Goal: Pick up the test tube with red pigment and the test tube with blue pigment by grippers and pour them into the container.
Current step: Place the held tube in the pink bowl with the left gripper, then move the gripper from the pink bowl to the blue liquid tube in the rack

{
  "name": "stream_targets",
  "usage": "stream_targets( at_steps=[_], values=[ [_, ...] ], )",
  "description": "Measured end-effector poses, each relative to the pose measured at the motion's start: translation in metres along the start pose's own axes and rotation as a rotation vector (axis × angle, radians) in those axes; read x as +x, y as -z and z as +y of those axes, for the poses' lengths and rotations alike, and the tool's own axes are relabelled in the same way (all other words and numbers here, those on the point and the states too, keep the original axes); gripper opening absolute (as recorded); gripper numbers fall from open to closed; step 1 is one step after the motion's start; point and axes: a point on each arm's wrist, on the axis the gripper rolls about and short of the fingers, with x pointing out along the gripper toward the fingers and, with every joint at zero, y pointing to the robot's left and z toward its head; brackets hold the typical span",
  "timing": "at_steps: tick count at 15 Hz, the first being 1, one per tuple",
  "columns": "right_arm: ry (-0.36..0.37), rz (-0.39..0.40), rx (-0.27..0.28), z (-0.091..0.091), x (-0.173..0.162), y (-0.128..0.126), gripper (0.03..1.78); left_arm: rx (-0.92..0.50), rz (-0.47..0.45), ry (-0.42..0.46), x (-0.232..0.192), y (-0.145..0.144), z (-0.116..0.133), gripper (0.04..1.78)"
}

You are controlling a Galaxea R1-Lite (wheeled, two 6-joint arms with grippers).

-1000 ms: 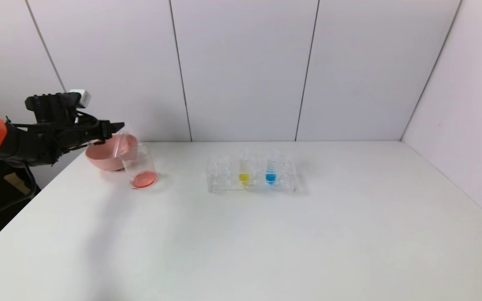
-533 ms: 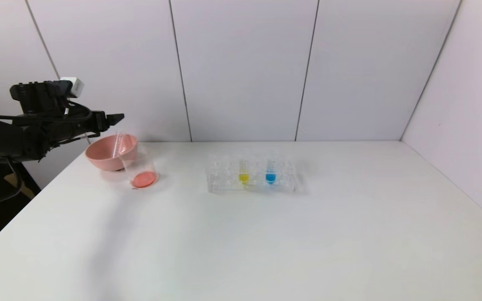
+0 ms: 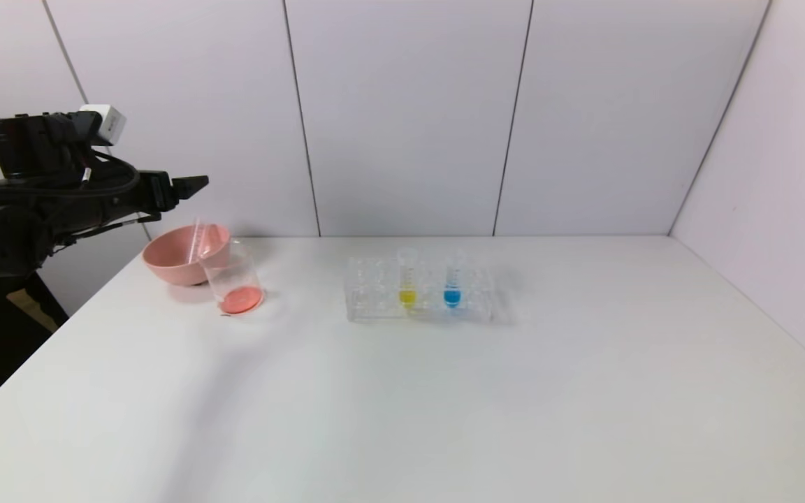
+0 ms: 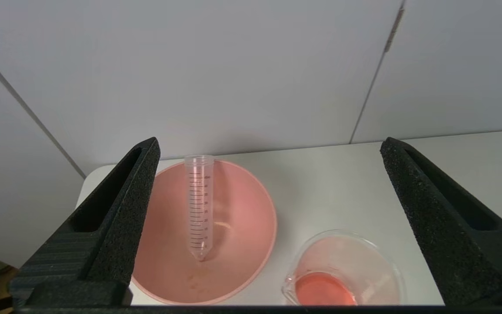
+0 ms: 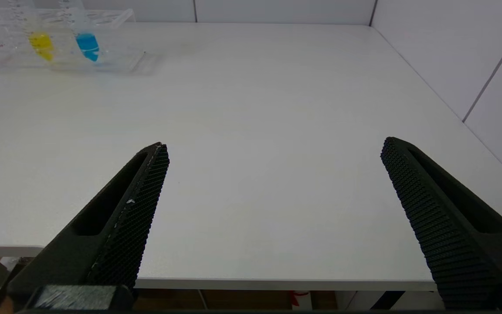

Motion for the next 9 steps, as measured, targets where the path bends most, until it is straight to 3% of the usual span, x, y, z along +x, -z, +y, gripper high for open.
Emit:
stream_targets(
  at_steps=[9],
  values=[
    [0.0,0.0,0.0,0.0,0.0,0.0,1.77,0.027,-0.051,0.146,-0.076,-0.006,-0.067,1.76]
  ],
)
